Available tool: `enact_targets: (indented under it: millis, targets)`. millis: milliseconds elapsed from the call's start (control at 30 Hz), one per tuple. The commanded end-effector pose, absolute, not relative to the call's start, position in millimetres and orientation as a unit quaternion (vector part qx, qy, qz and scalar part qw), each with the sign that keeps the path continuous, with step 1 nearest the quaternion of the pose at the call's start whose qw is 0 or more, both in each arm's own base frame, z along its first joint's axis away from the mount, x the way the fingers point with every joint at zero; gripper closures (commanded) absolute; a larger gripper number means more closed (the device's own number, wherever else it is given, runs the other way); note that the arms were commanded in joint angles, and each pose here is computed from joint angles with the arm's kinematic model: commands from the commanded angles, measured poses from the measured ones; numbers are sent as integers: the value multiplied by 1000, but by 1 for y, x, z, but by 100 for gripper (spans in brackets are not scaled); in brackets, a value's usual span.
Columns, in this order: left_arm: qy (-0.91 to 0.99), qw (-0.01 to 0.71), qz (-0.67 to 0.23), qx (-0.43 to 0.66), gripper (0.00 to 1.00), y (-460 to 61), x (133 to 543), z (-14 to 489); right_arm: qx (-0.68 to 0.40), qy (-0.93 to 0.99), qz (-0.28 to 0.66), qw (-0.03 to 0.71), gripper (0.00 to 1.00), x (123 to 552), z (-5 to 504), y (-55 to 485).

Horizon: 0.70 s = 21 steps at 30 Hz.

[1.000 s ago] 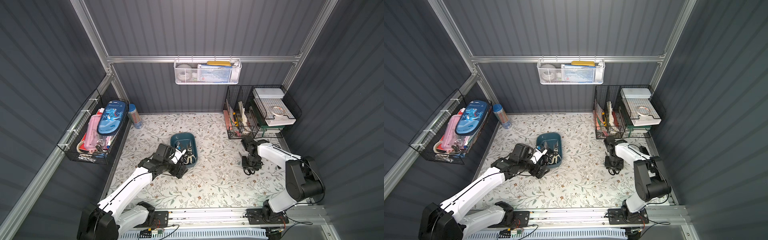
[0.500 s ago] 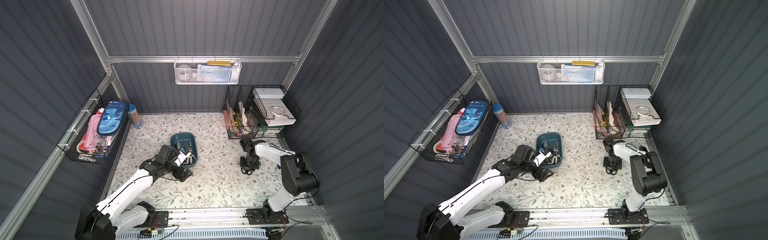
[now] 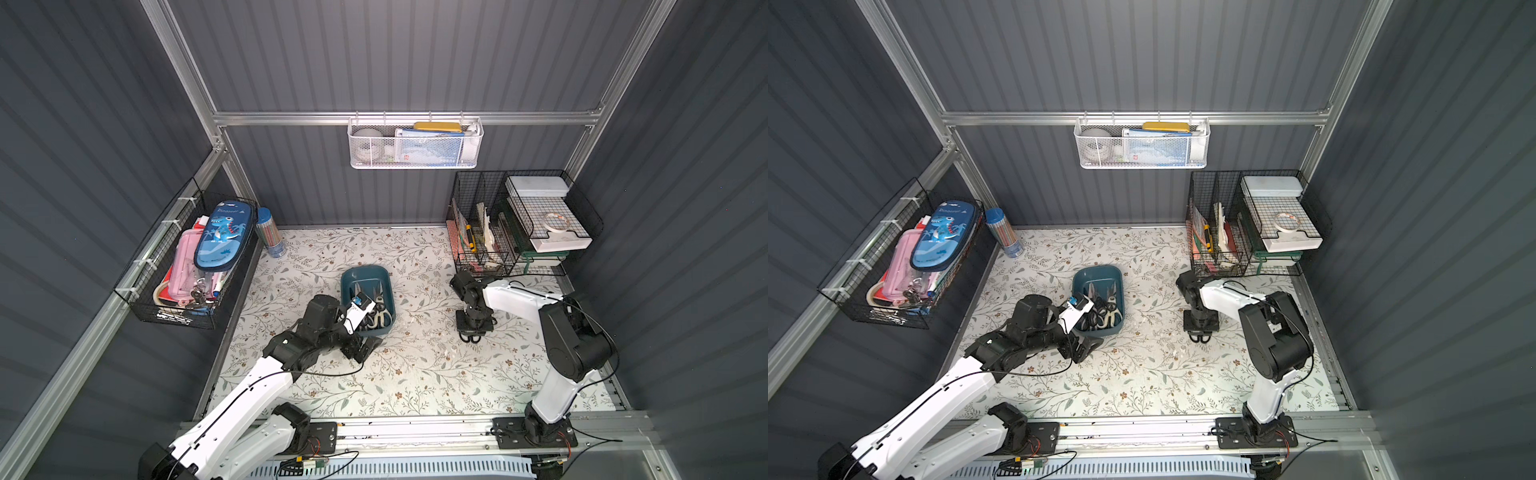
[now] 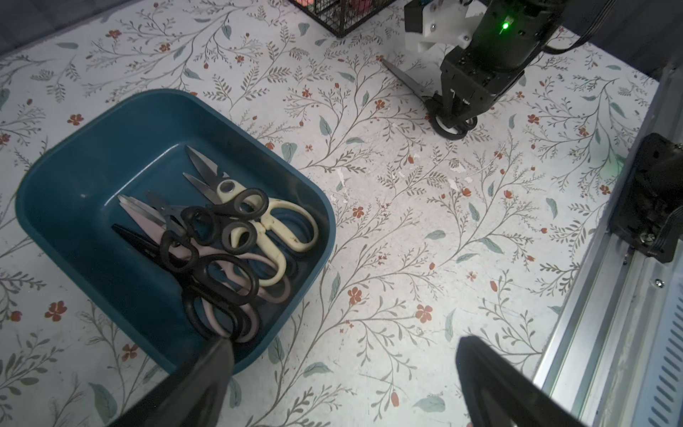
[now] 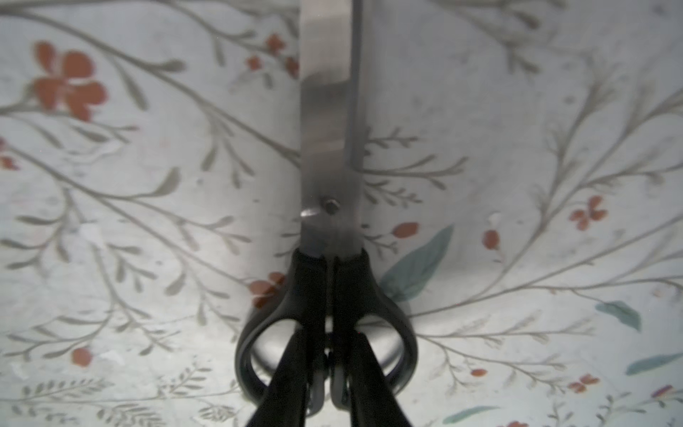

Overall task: Put the scissors into the storage box
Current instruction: Pick up the scissors from the center of the board.

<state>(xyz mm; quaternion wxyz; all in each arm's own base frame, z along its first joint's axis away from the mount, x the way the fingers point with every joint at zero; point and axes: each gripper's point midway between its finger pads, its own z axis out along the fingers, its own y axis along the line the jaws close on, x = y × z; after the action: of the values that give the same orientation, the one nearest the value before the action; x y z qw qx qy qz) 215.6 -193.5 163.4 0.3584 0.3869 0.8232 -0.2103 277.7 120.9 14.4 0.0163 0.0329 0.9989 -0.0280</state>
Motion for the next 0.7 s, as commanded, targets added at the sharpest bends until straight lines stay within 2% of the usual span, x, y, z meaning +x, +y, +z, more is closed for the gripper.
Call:
enact_targets:
  millis: [0,433,667]
  targets:
    - [828,356,-194,387,1,-190,218,165,30,999,-18,24,100,282,21,137]
    - [838,376,-153,366,1,-173,226,174,-16,998,9,53,100,291,54,191]
    - [875,406,-115,239,1,-122,251,179,-75,992,45,92,100,308,91,258]
